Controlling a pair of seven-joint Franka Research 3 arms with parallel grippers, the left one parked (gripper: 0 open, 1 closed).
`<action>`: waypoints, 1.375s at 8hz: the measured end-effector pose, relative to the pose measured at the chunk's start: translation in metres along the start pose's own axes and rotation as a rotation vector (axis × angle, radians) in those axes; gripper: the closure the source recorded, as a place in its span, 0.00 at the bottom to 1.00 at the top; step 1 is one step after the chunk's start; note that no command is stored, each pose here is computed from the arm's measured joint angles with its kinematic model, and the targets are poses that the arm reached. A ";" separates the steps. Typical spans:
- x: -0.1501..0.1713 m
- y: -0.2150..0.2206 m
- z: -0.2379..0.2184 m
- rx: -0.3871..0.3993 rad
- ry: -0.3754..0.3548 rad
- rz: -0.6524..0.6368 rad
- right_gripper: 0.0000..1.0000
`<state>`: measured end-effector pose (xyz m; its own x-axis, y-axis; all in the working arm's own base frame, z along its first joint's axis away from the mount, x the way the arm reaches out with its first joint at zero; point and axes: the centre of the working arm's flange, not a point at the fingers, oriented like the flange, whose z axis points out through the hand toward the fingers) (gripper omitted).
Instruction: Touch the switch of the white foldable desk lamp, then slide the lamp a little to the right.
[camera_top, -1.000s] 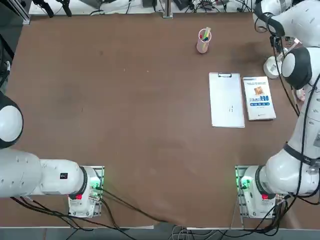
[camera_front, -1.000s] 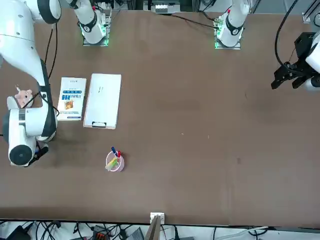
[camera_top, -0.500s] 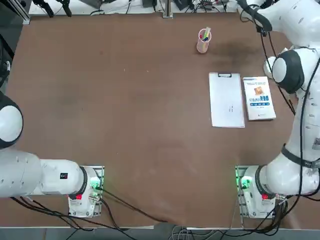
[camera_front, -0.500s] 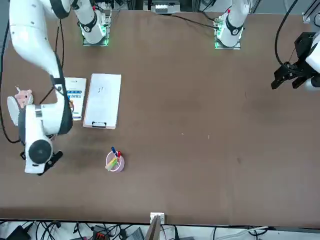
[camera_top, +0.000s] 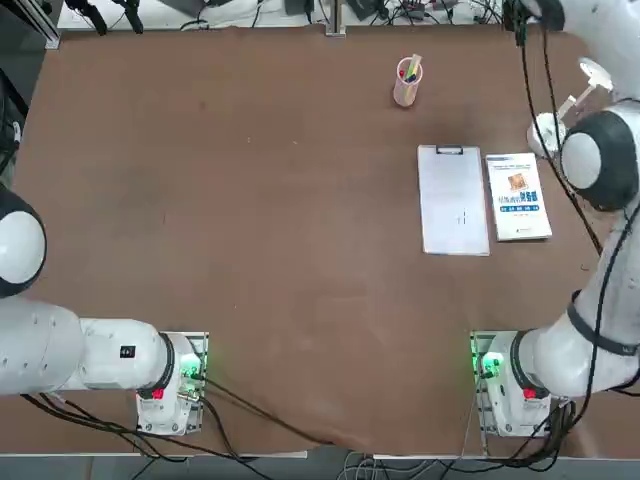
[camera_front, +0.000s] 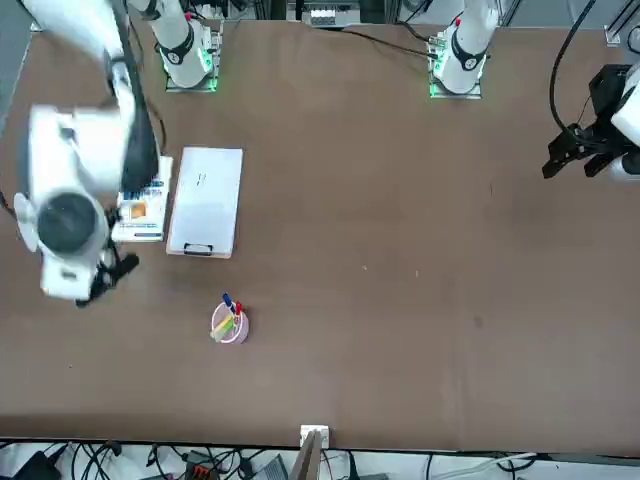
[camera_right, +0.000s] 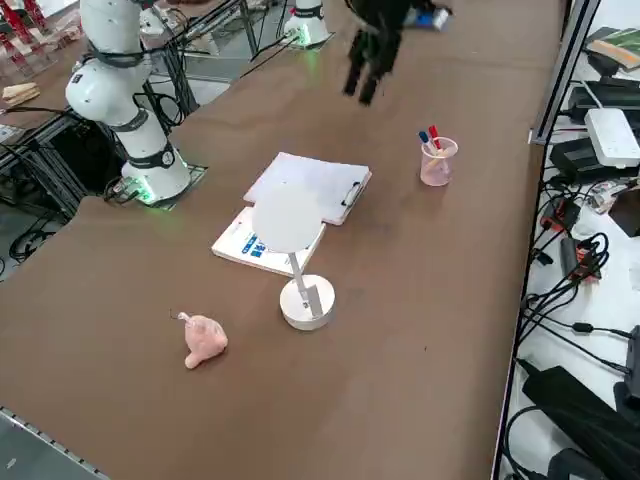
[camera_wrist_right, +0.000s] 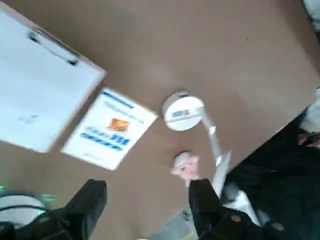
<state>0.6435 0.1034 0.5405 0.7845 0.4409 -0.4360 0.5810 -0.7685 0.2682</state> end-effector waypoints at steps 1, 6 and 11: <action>-0.034 -0.011 -0.024 0.071 0.033 0.061 0.00; -0.152 -0.065 -0.080 0.353 0.171 0.381 0.00; -0.155 0.003 -0.069 0.433 0.341 0.594 0.00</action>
<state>0.5387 0.0646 0.6686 0.9992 -0.0337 -0.0210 -0.0340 -0.9993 -0.0144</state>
